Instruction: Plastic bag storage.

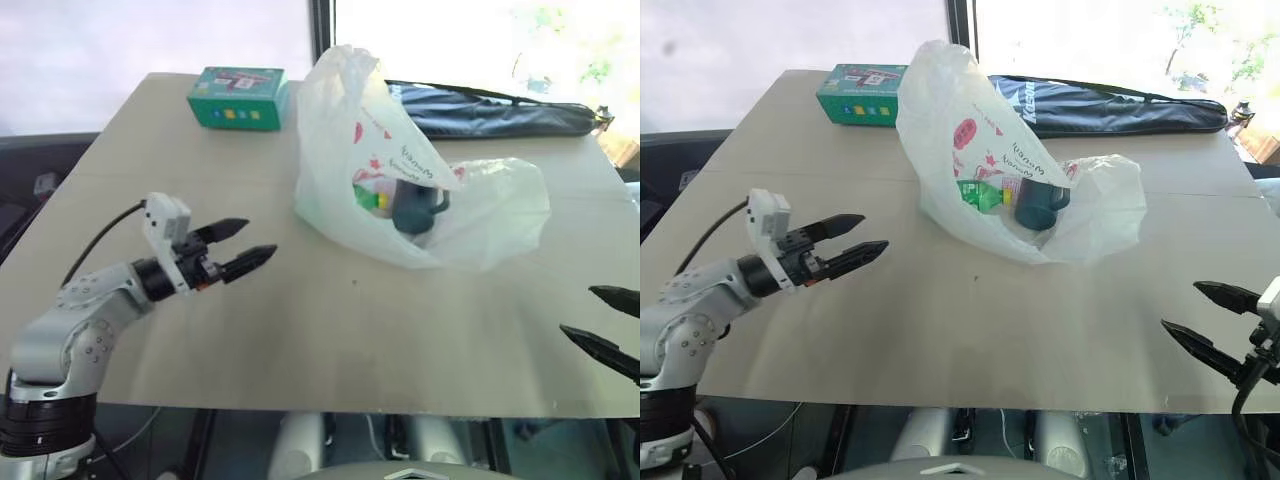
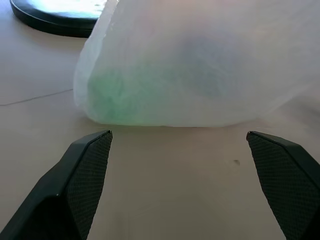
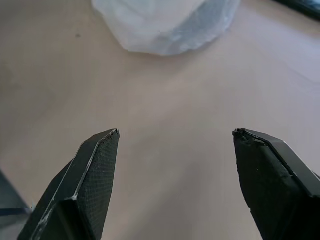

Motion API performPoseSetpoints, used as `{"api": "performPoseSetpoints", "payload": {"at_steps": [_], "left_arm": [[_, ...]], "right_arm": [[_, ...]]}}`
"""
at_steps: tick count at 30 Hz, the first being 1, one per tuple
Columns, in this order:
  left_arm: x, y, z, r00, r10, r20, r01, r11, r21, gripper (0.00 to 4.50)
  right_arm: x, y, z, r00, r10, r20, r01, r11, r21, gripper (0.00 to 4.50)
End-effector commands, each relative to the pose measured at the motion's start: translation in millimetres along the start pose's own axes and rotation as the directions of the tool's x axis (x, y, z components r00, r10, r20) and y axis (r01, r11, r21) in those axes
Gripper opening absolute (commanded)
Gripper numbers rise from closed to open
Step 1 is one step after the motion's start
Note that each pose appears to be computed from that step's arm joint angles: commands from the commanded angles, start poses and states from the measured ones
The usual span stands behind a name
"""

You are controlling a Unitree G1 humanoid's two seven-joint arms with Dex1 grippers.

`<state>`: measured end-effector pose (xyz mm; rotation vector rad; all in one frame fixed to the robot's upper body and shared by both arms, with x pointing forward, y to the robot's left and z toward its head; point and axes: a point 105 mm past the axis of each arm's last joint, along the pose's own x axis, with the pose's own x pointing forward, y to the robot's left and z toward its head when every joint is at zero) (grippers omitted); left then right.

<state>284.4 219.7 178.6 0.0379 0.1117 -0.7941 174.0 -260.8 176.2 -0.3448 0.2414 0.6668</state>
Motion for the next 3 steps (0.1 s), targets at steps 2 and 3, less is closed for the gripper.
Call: {"api": "performPoseSetpoints", "payload": {"at_steps": [2, 3], "left_arm": [[-16.7, 7.5, 5.4, 0.999, 0.032, 0.001, -0.032, 0.999, 0.027, 4.48], [-19.2, 8.2, 3.8, 0.999, 0.040, -0.005, -0.040, 0.999, 0.025, 4.48]], "right_arm": [[1.2, -9.1, -0.8, 1.000, -0.025, 0.016, 0.026, 0.998, -0.057, 3.66], [2.7, -9.5, -2.1, 1.000, -0.022, 0.015, 0.023, 0.998, -0.060, 3.66]]}}
